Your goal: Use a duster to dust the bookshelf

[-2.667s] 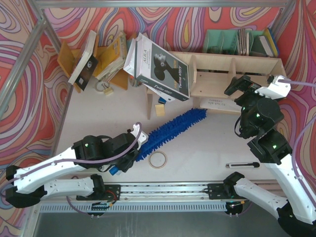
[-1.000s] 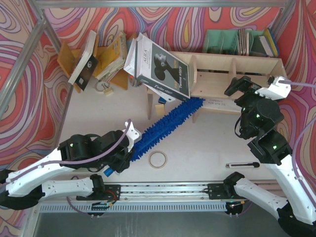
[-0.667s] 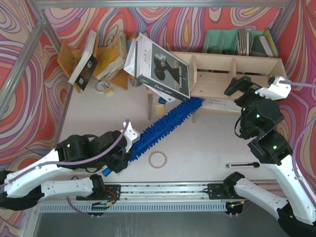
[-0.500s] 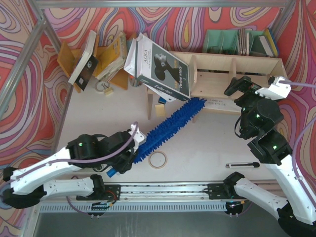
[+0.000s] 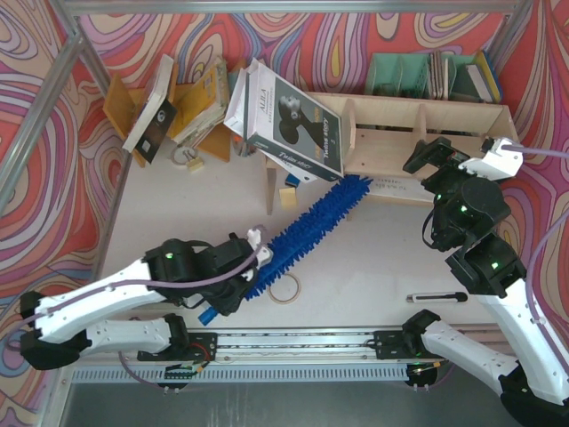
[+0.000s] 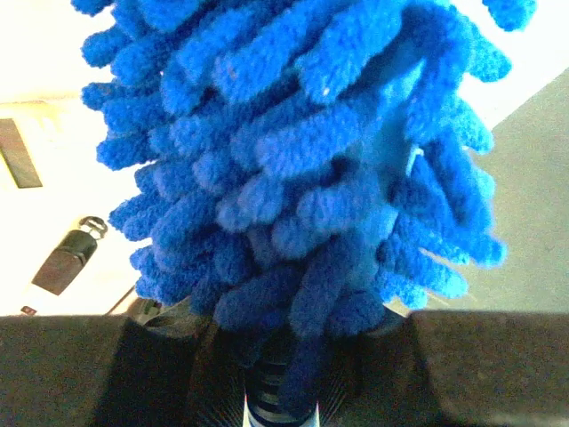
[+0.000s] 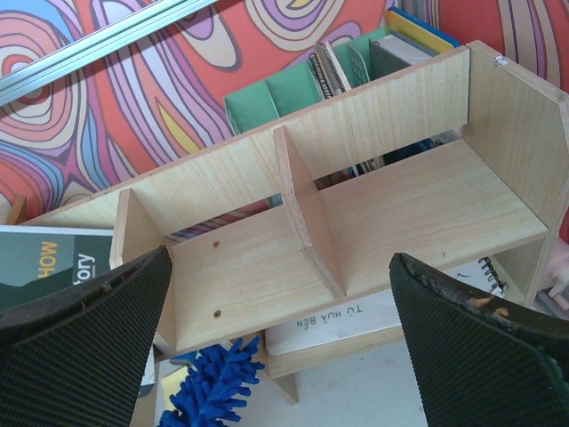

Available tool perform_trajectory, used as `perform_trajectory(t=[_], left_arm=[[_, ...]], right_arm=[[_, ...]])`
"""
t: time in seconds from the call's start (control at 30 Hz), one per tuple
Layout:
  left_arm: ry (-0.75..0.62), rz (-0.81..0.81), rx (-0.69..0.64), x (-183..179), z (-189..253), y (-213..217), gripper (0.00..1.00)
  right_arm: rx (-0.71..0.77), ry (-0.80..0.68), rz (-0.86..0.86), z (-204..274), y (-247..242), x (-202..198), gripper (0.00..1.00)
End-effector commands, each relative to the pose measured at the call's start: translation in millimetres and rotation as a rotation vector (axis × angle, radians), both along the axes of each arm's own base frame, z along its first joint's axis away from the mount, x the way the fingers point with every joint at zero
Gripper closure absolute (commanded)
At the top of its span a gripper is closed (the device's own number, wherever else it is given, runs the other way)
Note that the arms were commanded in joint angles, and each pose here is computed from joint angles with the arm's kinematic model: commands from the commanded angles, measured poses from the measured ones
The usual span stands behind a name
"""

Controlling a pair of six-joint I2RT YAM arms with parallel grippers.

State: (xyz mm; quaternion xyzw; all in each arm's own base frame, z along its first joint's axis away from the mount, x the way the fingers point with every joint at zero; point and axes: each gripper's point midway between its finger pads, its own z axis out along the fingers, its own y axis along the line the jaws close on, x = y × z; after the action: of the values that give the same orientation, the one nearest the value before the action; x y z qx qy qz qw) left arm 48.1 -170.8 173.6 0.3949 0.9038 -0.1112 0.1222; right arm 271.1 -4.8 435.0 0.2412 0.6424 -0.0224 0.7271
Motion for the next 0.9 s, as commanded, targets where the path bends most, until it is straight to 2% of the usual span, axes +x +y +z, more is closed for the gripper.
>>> perform_trajectory(t=[0.0,0.17,0.43,0.67,0.87], left_arm=[[-0.178,0.045,-0.194,25,50,-11,1.00],[-0.229,0.081,-0.175,30,62,9,1.00],[-0.172,0.015,-0.183,15,67,13,1.00],[-0.149,-0.077,-0.245,10,81,-7,1.00],[-0.205,-0.136,-0.333,20,104,-36,1.00]], right_arm=[[0.005,-0.005,-0.007,0,-1,-1,0.01],[0.008,-0.007,-0.003,0,0,0,0.01],[0.008,-0.025,0.006,11,0,-2,0.01],[0.007,-0.043,0.011,19,-2,-6,0.02],[0.010,-0.071,0.011,34,-5,-13,0.01]])
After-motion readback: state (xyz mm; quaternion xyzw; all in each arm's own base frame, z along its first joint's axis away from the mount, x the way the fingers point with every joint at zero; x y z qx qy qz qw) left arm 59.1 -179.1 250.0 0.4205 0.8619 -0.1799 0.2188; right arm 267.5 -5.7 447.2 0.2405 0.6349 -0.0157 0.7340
